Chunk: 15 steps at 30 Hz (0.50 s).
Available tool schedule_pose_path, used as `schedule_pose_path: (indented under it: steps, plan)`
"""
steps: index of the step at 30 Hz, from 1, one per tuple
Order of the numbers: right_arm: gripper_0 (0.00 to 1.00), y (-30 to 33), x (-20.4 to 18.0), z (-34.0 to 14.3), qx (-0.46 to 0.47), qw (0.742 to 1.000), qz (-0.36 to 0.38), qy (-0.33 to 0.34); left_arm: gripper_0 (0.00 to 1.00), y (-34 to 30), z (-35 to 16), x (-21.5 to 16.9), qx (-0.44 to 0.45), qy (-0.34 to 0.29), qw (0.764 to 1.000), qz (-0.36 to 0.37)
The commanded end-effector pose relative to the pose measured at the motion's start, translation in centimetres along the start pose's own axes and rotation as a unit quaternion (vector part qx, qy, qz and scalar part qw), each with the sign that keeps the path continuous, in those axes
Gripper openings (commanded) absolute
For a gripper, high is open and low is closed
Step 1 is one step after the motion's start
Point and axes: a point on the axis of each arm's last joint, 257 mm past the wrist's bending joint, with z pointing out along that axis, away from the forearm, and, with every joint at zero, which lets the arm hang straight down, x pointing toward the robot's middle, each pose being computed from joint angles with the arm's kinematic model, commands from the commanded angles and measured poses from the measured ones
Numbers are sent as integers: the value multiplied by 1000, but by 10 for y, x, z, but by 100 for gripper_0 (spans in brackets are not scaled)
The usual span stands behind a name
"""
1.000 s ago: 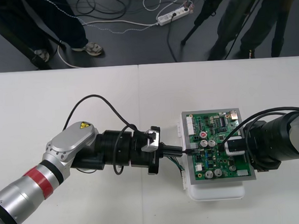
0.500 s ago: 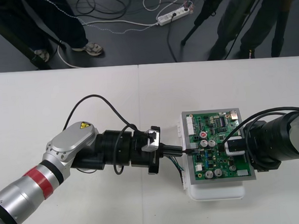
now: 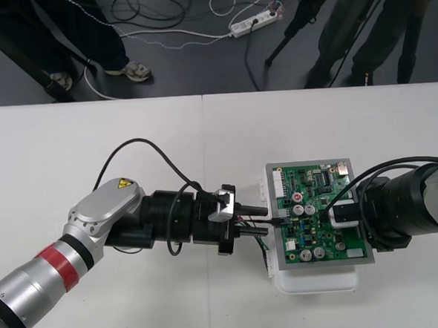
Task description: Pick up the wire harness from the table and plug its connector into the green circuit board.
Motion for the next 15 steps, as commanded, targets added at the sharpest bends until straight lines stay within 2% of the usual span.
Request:
schedule_pose_path:
  steps: [1,15]
  plan:
    - [100,-4,-20,-6,7,1000,-13,-20,100,11,18,-27,6,-18,999,41]
    - [100,-6,-19,-7,9,1000,-12,-19,100,16,-5,-26,1,-17,999,37]
